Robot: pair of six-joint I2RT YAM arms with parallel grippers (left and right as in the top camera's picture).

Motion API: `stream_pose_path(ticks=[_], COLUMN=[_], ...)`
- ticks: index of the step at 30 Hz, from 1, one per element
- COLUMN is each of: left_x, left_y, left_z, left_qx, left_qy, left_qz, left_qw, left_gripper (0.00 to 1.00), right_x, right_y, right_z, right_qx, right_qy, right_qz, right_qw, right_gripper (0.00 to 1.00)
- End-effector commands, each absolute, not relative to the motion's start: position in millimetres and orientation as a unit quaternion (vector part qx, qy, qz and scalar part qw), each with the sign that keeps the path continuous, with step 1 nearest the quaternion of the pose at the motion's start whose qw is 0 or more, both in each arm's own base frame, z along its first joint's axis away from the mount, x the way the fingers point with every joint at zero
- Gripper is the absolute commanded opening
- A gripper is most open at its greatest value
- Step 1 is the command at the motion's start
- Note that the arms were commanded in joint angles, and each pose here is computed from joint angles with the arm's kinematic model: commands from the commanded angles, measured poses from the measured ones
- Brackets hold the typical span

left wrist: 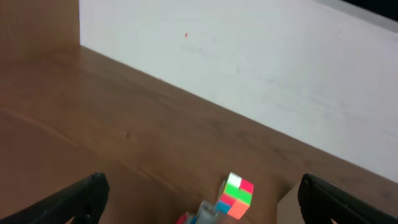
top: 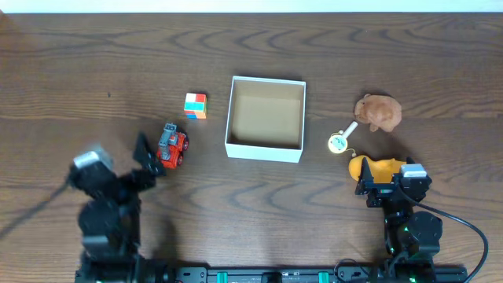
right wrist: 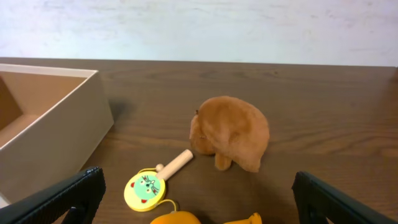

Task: Pack container
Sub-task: 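Reach the left gripper forward and down over the red toy truck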

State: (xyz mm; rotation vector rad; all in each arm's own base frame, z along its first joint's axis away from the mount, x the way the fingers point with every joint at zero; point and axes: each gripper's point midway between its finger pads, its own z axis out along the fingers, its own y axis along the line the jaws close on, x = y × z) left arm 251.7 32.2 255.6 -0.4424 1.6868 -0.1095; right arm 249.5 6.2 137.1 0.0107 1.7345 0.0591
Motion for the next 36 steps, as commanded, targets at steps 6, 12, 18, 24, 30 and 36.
stream_pose_path(ticks=[6, 12, 18, 24, 30, 36], left_x=[320.7, 356.6, 365.7, 366.5, 350.8, 345.4], left_y=[22.8, -1.5, -4.2, -4.3, -2.5, -2.3], left_z=[298.6, 257.7, 215.1, 199.9, 188.4, 150.8], left_qx=[-0.106, -0.021, 0.049, 0.048, 0.045, 0.038], left_qy=[0.841, 0.922, 0.953, 0.961, 0.971, 0.983], left_qz=[-0.001, -0.028, -0.014, -0.017, -0.015, -0.02], left_qw=[0.531, 0.385, 0.298, 0.273, 0.234, 0.18], left_gripper=[0.98, 0.98, 0.98, 0.98, 0.98, 0.98], right_x=[249.3, 249.3, 249.3, 249.3, 249.3, 249.3], right_y=[5.2, 5.2, 5.2, 5.2, 5.2, 5.2], right_z=[135.9, 135.9, 135.9, 135.9, 135.9, 135.9], right_qx=[0.008, 0.008, 0.008, 0.008, 0.008, 0.008], right_qy=[0.763, 0.763, 0.763, 0.763, 0.763, 0.763], right_qz=[0.028, 0.028, 0.028, 0.028, 0.028, 0.028], right_qw=[0.646, 0.646, 0.646, 0.646, 0.646, 0.646], right_gripper=[0.99, 0.99, 0.99, 0.99, 0.99, 0.99])
